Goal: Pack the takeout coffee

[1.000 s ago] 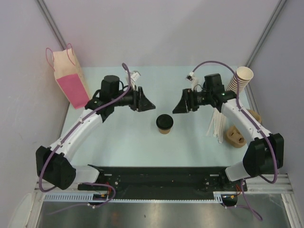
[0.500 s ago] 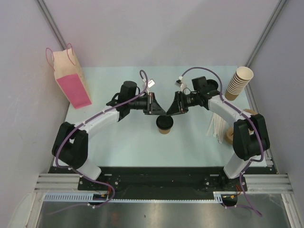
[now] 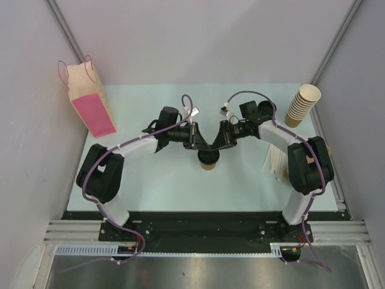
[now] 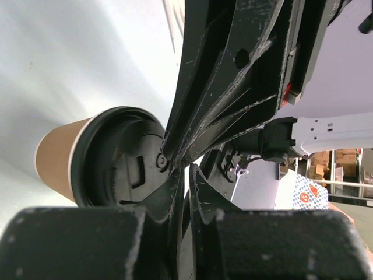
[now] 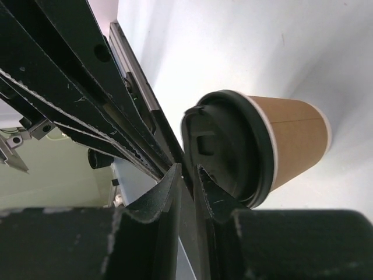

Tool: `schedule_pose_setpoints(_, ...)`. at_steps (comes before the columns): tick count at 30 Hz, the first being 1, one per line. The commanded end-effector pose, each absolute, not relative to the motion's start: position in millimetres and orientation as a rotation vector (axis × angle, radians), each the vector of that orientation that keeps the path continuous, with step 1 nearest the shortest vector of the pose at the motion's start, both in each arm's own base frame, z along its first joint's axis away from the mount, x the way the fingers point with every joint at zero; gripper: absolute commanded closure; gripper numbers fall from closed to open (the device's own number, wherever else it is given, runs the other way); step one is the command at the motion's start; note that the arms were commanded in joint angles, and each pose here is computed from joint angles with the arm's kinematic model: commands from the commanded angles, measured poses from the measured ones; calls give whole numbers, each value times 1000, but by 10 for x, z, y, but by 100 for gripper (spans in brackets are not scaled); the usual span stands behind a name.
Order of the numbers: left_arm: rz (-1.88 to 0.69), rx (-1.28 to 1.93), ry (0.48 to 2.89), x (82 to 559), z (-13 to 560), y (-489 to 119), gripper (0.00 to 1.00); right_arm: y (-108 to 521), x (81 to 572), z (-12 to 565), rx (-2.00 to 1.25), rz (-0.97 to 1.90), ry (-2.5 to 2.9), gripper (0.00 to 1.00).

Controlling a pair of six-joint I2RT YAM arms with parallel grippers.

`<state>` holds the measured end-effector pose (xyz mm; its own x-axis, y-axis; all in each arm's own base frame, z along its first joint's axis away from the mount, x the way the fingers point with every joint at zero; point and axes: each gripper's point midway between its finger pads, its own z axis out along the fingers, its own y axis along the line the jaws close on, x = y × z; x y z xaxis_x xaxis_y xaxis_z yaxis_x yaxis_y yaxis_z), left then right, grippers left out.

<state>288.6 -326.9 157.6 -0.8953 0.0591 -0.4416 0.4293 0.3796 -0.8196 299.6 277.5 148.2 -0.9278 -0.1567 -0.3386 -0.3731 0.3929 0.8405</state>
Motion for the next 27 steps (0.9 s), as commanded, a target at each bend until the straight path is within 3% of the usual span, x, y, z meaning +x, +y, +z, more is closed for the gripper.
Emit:
schedule_pose_setpoints(1,-1551,447,2311,2894,1497,-3291,90,2727,3029,1352,-479,1575,2453,82)
schedule_pose_setpoints(27,-1539,218,2550,2838,597,-3053,100,2569,3042,825,-441,1462,2599,86)
